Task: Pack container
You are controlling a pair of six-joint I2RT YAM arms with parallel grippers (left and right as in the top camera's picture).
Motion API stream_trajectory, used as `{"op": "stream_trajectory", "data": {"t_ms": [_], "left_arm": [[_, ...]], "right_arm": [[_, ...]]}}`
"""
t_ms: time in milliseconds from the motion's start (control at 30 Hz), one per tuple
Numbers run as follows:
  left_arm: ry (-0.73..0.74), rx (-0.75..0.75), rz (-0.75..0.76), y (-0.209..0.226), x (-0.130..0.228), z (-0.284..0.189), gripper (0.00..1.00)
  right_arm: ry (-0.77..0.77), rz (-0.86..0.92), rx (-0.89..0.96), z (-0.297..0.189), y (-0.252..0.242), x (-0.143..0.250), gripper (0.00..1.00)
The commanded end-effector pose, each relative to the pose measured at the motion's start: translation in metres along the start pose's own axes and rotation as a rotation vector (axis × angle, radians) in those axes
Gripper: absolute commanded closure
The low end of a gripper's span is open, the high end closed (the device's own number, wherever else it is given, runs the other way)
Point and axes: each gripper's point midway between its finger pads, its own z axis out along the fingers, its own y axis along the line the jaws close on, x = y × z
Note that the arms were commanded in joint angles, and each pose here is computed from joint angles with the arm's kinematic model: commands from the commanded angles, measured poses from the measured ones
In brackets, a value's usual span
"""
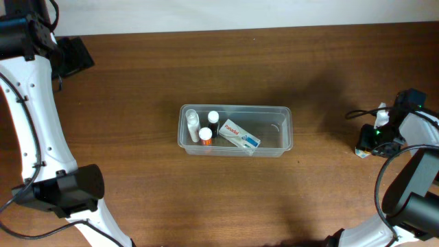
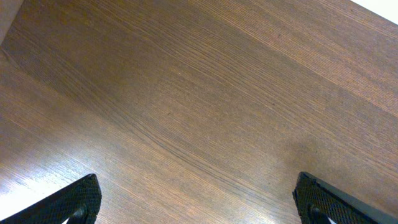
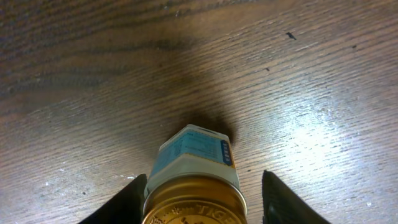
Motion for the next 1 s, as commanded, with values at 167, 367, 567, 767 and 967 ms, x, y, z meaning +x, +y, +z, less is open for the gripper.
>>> {"op": "stream_trajectory", "data": {"t_ms": [167,367,567,767,967], "left_arm": [[-0.014,-0.007,-0.017,0.0032,-0.0035,-0.0024,0.01],[-0.014,-0.007,-0.017,0.0032,-0.0035,-0.0024,0.01],[-0.014,-0.007,-0.016,0.0032,-0.0034,-0.0024,0.01],[-0.014,-0.007,-0.017,0.0032,-0.0035,-0.0024,0.01],[-0.014,-0.007,-0.016,0.0032,-0.0034,-0.0024,0.00]], "right_arm": [[0.018,0.008,0.002,0.0040,-0.0025,0.0046,0.51],[0.013,0.008,0.002,0.0041,-0.0026,0.0034,0.49],[0.008,0.008,-0.019,0.0040,0.0011,0.0026,0.49],[0.002,0.008,-0.018,0.0040,0.0007,0.0011,0.41],[-0.003,0.008,-0.017,0.0040,0.0006,-0.0002,0.41]]}}
